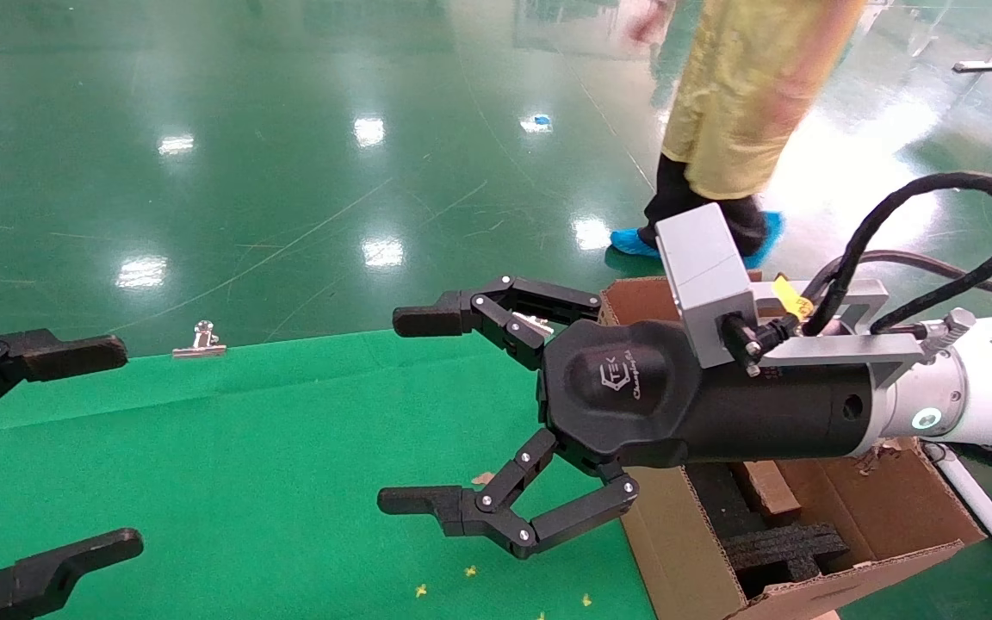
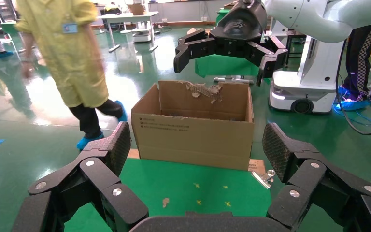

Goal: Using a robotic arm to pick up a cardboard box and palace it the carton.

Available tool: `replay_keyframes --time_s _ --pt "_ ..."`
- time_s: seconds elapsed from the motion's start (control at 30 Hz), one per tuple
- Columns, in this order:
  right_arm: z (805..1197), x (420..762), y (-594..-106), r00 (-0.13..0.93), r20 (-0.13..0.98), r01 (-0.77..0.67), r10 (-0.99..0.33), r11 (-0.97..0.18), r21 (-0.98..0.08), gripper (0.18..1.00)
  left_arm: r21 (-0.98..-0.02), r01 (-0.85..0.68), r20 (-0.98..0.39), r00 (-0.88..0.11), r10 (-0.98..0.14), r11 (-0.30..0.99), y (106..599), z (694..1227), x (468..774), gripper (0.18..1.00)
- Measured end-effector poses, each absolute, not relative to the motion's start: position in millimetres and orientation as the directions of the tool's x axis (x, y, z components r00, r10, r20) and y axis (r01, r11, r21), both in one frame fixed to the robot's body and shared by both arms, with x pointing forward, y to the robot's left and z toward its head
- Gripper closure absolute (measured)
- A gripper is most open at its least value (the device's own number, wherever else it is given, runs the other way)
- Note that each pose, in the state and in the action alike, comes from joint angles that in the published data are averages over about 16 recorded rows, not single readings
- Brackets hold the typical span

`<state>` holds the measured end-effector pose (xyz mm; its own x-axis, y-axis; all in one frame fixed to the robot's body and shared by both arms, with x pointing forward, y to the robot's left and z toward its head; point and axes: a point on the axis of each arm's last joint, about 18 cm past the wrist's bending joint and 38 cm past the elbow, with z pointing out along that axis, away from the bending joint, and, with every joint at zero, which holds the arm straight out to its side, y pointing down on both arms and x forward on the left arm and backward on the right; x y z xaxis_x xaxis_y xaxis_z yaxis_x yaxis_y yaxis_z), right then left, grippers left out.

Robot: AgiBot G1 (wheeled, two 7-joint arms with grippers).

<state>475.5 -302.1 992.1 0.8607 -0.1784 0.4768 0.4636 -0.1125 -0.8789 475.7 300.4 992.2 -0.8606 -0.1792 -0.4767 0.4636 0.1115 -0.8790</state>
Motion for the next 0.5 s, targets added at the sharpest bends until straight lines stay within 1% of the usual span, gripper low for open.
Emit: replay_keyframes --time_s 0.5 --pt "992.1 475.5 -302.1 0.861 0.477 0.464 -0.178 -0.113 -0.879 0.178 -0.879 0.464 -0.477 -0.861 -0.179 0.112 300.4 992.2 475.7 0.184"
